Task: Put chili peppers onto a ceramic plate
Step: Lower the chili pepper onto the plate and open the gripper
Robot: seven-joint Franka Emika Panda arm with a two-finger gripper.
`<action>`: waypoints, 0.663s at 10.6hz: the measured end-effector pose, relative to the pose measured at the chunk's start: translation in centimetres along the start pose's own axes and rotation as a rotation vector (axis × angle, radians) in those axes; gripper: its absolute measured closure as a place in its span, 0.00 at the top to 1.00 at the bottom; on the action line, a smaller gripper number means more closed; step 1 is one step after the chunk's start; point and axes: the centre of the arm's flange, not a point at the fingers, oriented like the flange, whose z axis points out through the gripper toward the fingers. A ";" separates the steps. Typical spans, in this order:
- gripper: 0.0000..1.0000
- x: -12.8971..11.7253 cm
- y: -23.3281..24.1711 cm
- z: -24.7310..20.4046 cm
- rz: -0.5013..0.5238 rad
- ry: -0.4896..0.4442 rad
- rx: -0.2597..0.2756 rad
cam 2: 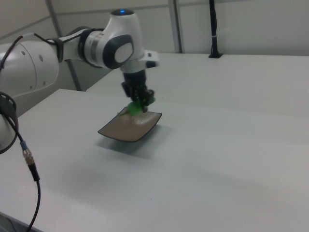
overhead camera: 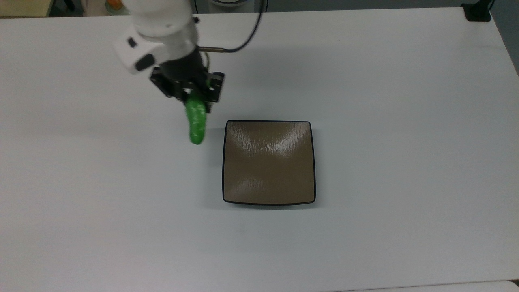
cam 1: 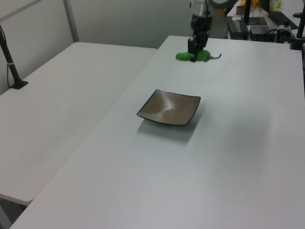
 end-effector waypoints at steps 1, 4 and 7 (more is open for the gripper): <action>0.41 -0.3 -2.9 1.6 0.004 -0.015 0.000; 0.41 0.0 -8.8 5.8 0.106 0.039 0.011; 0.41 1.0 -10.6 8.9 0.261 0.115 0.038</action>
